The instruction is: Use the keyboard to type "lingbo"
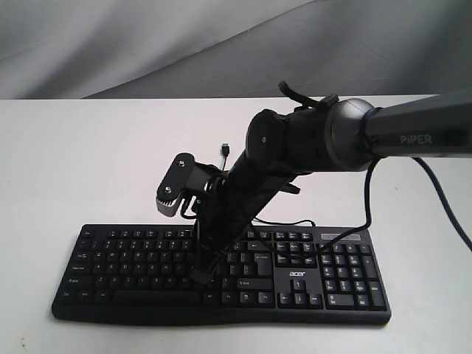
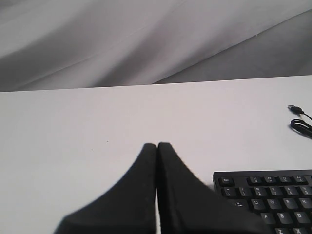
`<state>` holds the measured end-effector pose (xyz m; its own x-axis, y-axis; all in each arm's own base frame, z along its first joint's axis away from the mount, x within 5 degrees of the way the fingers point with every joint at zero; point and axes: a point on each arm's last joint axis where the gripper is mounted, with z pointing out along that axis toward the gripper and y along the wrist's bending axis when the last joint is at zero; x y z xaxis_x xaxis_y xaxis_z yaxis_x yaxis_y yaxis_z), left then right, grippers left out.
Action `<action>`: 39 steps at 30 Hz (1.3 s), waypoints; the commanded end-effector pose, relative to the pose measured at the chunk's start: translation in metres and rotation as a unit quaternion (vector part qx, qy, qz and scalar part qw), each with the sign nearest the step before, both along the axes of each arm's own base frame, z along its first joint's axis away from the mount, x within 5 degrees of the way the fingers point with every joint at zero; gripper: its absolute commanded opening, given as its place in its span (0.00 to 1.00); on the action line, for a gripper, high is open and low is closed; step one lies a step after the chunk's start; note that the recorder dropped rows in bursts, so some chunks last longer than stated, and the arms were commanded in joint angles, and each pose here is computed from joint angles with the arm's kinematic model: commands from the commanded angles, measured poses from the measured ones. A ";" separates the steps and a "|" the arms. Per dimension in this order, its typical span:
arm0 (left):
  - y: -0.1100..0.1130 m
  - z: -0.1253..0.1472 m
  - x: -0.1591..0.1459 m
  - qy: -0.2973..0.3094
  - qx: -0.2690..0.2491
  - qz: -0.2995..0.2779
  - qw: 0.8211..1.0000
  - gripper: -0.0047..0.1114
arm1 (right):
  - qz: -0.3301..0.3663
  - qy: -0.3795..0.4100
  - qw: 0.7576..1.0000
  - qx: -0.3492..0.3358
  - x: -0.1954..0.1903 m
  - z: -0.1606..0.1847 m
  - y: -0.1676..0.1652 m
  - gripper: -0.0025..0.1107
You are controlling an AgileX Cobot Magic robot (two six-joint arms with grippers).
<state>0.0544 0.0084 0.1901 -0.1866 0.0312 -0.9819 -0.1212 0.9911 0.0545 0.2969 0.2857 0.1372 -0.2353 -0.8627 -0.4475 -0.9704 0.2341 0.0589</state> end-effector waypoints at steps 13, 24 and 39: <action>0.000 -0.001 0.000 -0.002 -0.003 0.000 1.000 0.04 | -0.005 0.010 1.000 -0.002 0.000 -0.005 -0.001 0.02; 0.000 -0.001 0.000 -0.002 -0.003 0.000 1.000 0.04 | 0.010 -0.040 0.999 0.013 -0.002 0.032 -0.005 0.02; 0.000 -0.001 0.000 -0.002 -0.003 0.000 1.000 0.04 | -0.060 -0.219 0.961 0.157 -0.045 0.212 -0.051 0.02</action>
